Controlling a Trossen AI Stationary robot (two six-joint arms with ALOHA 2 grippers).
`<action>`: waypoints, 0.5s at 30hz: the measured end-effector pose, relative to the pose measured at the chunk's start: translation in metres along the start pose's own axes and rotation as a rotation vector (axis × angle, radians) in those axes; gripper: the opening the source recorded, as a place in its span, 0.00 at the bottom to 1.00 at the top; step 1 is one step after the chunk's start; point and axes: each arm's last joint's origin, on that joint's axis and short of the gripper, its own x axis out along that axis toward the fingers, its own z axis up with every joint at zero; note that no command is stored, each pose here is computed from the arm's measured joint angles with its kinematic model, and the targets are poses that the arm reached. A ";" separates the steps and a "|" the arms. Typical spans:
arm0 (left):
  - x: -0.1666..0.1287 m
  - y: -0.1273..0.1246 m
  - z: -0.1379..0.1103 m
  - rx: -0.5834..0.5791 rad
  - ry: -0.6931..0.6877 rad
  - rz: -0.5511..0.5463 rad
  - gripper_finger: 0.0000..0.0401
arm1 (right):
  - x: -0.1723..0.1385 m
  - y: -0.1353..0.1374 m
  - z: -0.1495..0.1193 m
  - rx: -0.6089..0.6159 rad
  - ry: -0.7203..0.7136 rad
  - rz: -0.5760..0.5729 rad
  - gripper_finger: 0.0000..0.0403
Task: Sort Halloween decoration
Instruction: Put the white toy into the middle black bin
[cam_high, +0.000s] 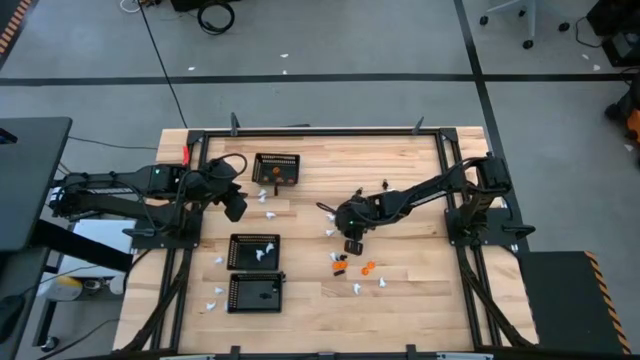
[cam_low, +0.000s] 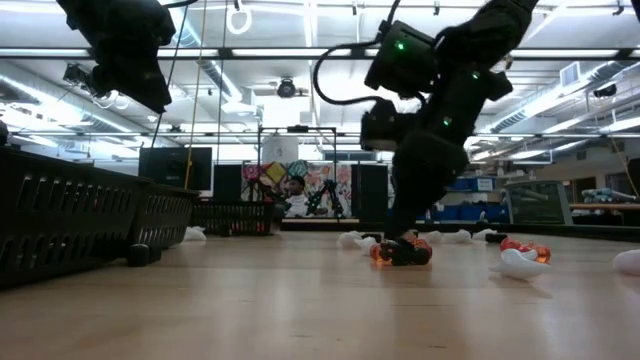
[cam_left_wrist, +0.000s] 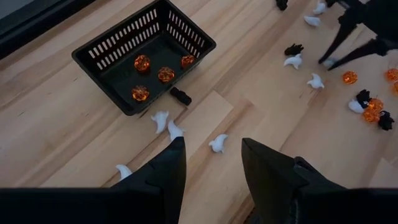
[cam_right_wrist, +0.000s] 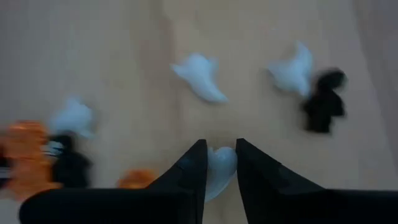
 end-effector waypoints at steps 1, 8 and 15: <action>0.000 0.000 0.000 0.000 0.000 0.000 0.40 | -0.002 0.001 0.005 -0.006 -0.013 0.016 0.20; 0.000 0.000 0.000 0.032 0.000 0.000 0.40 | -0.018 0.013 0.043 -0.037 -0.137 0.094 0.20; 0.000 0.000 -0.001 0.075 0.007 0.004 0.40 | -0.022 0.026 0.080 -0.072 -0.227 0.089 0.20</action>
